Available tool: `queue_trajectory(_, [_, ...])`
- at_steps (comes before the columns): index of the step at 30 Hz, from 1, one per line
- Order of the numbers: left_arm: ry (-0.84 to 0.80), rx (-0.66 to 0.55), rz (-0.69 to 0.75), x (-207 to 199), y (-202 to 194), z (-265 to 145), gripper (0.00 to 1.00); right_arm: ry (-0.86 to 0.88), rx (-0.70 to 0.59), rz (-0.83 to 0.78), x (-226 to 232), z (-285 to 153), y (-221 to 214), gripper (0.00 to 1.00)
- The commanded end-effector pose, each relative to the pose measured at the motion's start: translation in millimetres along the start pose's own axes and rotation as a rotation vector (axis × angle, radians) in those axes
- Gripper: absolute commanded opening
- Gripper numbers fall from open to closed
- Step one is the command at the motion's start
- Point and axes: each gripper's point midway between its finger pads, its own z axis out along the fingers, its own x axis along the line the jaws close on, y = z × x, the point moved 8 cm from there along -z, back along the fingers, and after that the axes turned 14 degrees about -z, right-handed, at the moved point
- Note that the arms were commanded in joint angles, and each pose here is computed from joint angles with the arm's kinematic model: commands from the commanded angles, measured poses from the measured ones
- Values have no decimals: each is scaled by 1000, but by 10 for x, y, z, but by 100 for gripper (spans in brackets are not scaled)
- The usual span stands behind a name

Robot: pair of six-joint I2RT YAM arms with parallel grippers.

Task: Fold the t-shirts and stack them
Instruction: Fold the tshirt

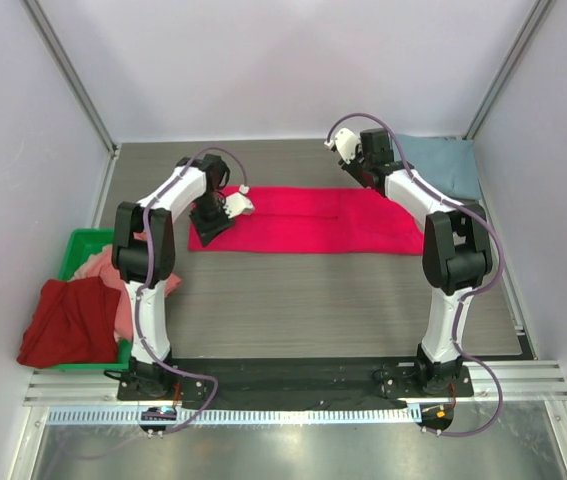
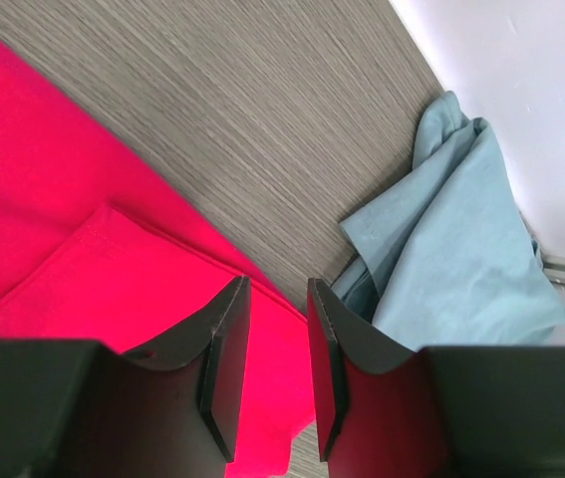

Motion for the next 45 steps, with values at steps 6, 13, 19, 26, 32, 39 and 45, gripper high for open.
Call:
queue_trajectory(6, [-20, 64, 38, -20, -99, 136, 42, -61, -27, 13, -156, -217, 108, 36])
queue_trajectory(13, [-27, 89, 24, -58, -172, 303, 39, -58, -18, 5, -135, -235, 82, 36])
queue_trajectory(19, [80, 62, -31, 83, -72, 462, 25, -56, -10, 9, -108, -259, 54, 36])
queue_trajectory(26, [101, 40, -83, 93, 1, 516, 12, -64, -4, 12, -102, -346, 24, 36])
queue_trajectory(32, [27, 69, -57, -98, -177, 280, 0, -62, 48, 15, -118, -500, -121, 36])
queue_trajectory(39, [-132, 140, 91, -527, -654, -161, 0, 78, 183, 86, 6, -665, -359, 36])
queue_trajectory(45, [-227, 163, 195, -921, -869, -426, 0, 204, 261, 283, -38, -672, -495, 36])
